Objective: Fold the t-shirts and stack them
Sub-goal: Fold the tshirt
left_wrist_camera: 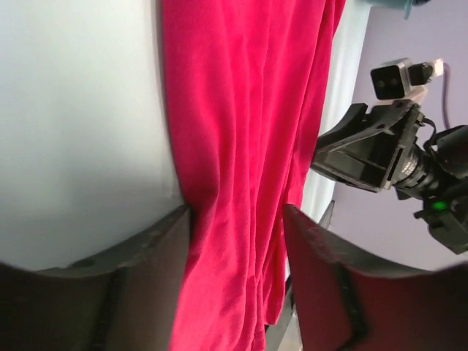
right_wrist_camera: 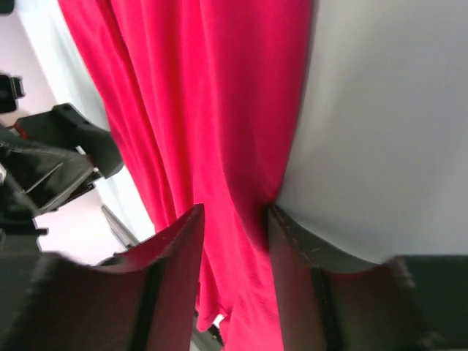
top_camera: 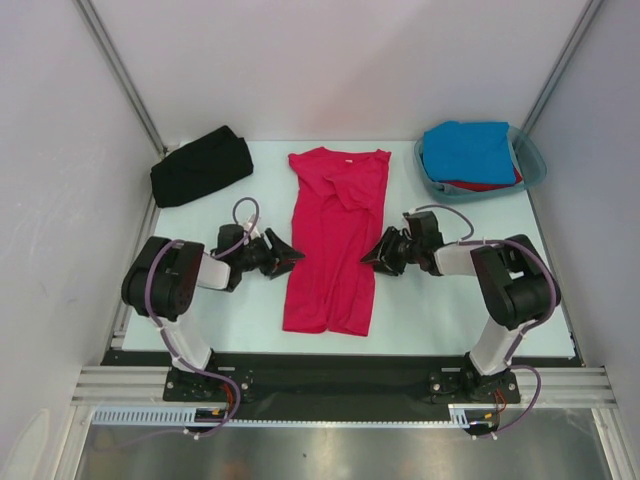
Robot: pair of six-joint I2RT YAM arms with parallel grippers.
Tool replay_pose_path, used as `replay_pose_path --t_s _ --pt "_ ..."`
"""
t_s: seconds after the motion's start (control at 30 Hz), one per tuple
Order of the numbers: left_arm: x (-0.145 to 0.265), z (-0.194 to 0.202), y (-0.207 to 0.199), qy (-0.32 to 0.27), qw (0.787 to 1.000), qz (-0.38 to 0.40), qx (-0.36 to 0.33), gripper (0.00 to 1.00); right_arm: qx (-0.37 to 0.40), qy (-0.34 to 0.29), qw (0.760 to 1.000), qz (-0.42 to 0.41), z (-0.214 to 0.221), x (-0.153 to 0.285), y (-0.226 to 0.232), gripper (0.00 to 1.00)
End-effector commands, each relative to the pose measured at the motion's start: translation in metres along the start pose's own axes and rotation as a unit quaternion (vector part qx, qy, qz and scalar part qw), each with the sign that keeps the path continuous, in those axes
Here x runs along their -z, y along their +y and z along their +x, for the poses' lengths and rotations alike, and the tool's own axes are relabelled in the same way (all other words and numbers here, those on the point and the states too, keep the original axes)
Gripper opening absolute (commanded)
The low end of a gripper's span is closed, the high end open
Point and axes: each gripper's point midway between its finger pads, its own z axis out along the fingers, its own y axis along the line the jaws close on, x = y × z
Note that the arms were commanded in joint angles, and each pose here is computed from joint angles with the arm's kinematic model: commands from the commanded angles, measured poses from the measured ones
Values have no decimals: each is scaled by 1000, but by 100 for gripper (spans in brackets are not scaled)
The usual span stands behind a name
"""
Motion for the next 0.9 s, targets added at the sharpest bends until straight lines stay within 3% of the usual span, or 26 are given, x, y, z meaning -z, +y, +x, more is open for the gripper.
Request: replay_pose_path --t_s 0.0,0.17,0.2,0.3,0.8,0.83,0.87 --pt "6 46 53 47 995 -77 51 58 -35 35 998 35 34 -11 -29 40" --pt "15 59 65 56 992 -98 51 23 -29 27 998 48 41 -4 -30 16" --pt "16 61 66 58 992 -100 52 12 -24 17 998 57 38 -2 -32 14" --pt "19 62 68 58 991 -112 49 0 -9 0 997 81 33 7 -35 9" --pt "51 51 79 30 975 -219 6 1 21 -38 983 177 16 39 -54 8" --pt "52 53 81 34 975 -221 2 5 21 -38 984 174 15 38 -53 9" --pt "52 55 81 37 976 -216 -1 13 21 -35 984 173 17 37 -53 18"
